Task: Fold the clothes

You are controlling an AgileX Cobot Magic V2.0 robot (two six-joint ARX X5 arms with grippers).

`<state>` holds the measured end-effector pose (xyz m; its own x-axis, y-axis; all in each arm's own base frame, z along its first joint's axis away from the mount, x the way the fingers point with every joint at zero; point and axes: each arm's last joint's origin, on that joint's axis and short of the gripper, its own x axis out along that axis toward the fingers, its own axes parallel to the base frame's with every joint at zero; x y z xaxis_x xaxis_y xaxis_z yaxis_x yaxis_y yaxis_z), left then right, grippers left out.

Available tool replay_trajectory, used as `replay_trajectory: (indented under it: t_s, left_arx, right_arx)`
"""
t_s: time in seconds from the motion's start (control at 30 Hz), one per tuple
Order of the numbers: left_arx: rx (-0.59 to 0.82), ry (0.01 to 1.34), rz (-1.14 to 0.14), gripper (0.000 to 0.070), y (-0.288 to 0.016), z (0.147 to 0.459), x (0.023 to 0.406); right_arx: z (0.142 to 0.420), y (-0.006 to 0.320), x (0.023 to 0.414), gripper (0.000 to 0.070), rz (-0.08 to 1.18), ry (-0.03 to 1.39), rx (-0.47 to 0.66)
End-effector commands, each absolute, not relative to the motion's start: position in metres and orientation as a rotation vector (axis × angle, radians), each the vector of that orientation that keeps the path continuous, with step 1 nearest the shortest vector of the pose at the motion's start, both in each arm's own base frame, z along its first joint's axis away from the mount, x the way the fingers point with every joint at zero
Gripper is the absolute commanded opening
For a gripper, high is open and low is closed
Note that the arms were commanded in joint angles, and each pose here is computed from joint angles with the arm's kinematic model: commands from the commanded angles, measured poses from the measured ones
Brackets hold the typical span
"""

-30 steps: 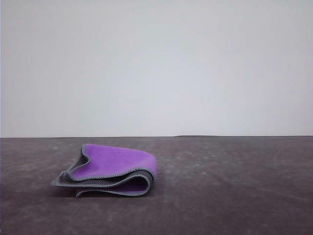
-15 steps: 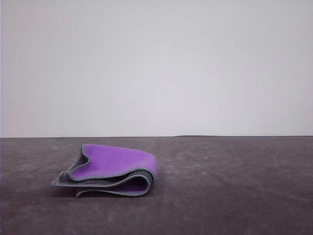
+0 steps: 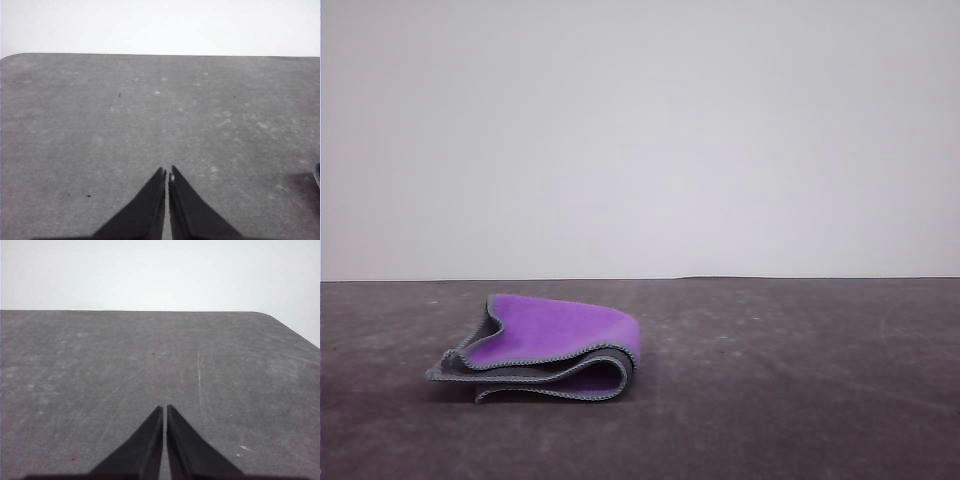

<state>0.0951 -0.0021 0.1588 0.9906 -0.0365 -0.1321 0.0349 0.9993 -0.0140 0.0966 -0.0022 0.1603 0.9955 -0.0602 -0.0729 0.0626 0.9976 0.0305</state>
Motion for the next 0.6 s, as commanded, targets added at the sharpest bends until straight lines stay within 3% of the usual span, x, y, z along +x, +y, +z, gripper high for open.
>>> replay_trajectory:
  t_s: [0.0,0.57]
  left_arx:
    - [0.0,0.141,-0.032,0.0,-0.002,0.153,0.0963]
    - [0.0,0.141,-0.032,0.0,-0.002,0.153,0.0963]
  right_arx:
    - [0.16,-0.0022,0.0969,0.001,-0.062,0.065,0.049]
    - [0.16,-0.0022,0.0969,0.001,-0.062,0.065,0.049]
